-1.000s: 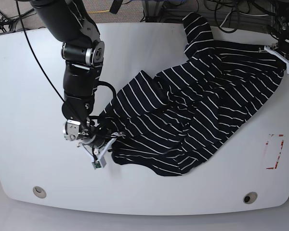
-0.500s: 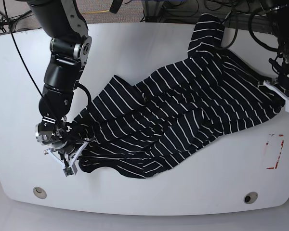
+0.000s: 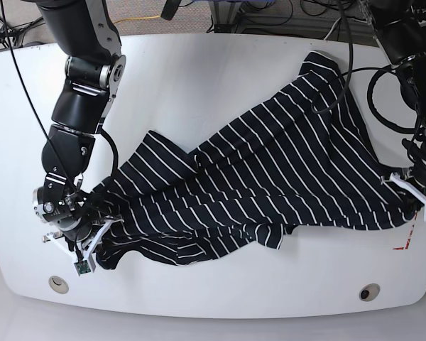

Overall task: Fold the T-shirt properly
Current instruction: 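Lift the shirt with both grippers and stretch it apart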

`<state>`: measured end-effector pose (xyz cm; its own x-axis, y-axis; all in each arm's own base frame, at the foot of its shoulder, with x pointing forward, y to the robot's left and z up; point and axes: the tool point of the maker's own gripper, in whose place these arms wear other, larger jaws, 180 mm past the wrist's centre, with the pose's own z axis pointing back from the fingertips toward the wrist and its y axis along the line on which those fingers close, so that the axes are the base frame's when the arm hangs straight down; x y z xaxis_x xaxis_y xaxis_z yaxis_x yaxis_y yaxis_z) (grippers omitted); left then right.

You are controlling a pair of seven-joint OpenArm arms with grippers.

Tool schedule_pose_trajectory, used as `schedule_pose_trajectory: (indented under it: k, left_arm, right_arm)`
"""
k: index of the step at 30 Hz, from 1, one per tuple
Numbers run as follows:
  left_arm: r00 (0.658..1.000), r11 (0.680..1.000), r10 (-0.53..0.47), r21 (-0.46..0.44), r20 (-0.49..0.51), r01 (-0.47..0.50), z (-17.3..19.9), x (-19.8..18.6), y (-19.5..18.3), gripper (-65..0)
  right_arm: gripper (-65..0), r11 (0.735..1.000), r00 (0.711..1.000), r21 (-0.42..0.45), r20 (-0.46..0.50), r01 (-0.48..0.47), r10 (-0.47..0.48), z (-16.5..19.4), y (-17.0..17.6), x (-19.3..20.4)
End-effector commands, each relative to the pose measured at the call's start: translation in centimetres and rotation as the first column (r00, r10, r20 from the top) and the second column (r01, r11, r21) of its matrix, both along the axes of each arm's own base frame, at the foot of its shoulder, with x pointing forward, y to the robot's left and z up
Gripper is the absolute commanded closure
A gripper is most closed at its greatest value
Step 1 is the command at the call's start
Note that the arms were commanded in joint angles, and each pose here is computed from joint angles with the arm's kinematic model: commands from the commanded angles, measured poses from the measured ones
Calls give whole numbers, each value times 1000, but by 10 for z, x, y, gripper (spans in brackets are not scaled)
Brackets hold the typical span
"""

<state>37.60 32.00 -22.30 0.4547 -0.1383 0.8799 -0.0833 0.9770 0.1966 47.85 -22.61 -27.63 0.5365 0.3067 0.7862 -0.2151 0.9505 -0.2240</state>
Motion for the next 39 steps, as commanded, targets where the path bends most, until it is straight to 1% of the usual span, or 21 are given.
schedule_pose_trajectory:
  k: [1, 5, 9, 12, 16, 18, 21, 23, 24, 25, 27, 31, 32, 34, 36, 39]
  left_arm:
    - [995, 1000, 14, 24, 95, -16, 44, 15, 7, 0]
    - [986, 999, 19, 23, 167, -23, 77, 28, 9, 0]
    - [965, 999, 20, 23, 263, -27, 119, 41, 9, 0]
    - [943, 999, 23, 39, 332, -38, 153, 45, 15, 0]
    - [903, 998, 27, 45, 429, -52, 200, 48, 19, 0]
    - [892, 997, 34, 42, 450, -59, 216, 49, 21, 0]
    - [899, 996, 53, 41, 435, -79, 228, 46, 27, 0]
    - [906, 996, 59, 37, 419, -82, 225, 45, 28, 0]
    - [910, 996, 58, 35, 411, -79, 222, 46, 27, 0]
    - [917, 996, 57, 36, 395, -78, 215, 46, 27, 0]
    - [939, 997, 47, 46, 340, -66, 191, 46, 23, 0]
    - [971, 997, 48, 52, 234, -62, 143, 39, 24, 0]
    - [980, 997, 48, 55, 193, -60, 126, 36, 24, 0]
    - [989, 997, 49, 59, 138, -58, 103, 29, 24, 0]
    - [996, 996, 54, 62, 66, -58, 73, 18, 26, 0]
    - [996, 995, 85, 61, -29, -83, 35, -6, 38, 0]
  right_arm:
    - [0, 1000, 987, -23, 158, -4, 8, 61, 0, 19]
    - [0, 999, 982, -44, 190, 16, -7, 91, -5, 25]
    - [0, 997, 965, -68, 261, 42, -23, 138, -10, 31]
    - [0, 994, 951, -87, 306, 68, -38, 171, -17, 32]
    - [0, 985, 938, -146, 344, 90, -35, 214, -27, 28]
    - [0, 979, 932, -179, 362, 100, -29, 231, -32, 24]
    - [0, 965, 926, -235, 377, 114, -18, 245, -37, 13]
    - [0, 960, 923, -246, 385, 130, -26, 247, -39, 6]
    - [0, 958, 927, -254, 374, 133, -29, 239, -39, 2]
    - [0, 957, 930, -260, 366, 132, -30, 234, -39, 0]
    - [0, 952, 937, -275, 348, 132, -30, 218, -39, -9]
    - [0, 950, 963, -293, 267, 106, -26, 172, -35, -24]
    - [0, 949, 972, -300, 235, 96, -24, 155, -34, -31]
    - [0, 952, 980, -297, 198, 79, -19, 133, -29, -40]
    - [0, 957, 986, -276, 162, 92, -48, 109, -32, -58]
    - [0, 967, 991, -233, 99, 106, -85, 73, -31, -82]
